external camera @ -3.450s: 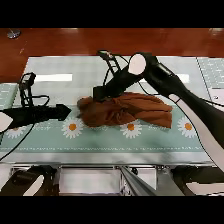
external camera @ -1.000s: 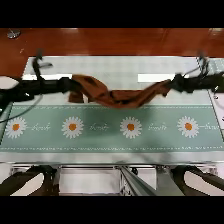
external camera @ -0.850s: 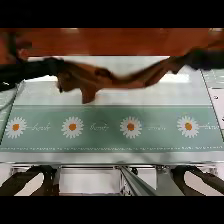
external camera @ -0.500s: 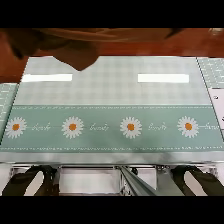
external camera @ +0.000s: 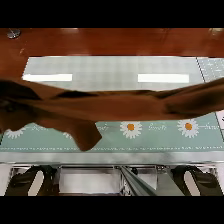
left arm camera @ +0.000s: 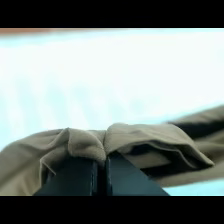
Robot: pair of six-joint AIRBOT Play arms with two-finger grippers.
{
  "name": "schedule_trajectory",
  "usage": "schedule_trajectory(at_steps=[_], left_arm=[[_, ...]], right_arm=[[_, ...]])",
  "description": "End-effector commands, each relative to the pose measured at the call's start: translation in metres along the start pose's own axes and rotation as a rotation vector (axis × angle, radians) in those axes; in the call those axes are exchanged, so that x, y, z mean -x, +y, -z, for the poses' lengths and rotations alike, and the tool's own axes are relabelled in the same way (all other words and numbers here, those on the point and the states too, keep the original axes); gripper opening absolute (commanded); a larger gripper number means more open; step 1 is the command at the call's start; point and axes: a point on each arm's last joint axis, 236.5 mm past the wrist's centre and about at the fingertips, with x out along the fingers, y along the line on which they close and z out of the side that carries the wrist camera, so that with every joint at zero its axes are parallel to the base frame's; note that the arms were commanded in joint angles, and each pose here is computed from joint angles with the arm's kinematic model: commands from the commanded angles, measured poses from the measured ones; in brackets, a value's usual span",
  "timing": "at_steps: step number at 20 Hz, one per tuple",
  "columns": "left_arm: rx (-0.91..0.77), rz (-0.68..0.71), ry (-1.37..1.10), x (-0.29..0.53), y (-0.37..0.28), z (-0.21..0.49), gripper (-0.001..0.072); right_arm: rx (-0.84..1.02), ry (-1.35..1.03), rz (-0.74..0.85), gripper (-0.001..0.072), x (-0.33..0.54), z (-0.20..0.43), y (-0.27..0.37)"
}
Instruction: Fold the shirts.
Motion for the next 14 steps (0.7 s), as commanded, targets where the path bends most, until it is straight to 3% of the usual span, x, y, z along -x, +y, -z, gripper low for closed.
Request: schedule_trajectory(at_steps=[1, 6, 10, 14], left_arm=[[0.171, -0.018, 0.259, -0.048, 0.037, 0.080, 0.0024], [0.416, 0.062, 0.425, -0.147, 0.072, 0.164, 0.0024], [0.387, -0.002, 0.309, -0.223, 0.101, 0.148, 0.0023], [0.395, -0.004, 0.316, -0.288, 0.100, 0.142, 0.0033]], right_arm=[[-0.153, 0.277, -0.059, 0.0034, -0.058, 0.093, -0.014], [-0.338, 0.415, -0.018, 0.0034, -0.155, 0.172, -0.064], [-0.416, 0.430, 0.081, 0.0034, -0.222, 0.176, -0.119], [-0.547, 0.567, 0.067, 0.0035, -0.288, 0.196, -0.144]])
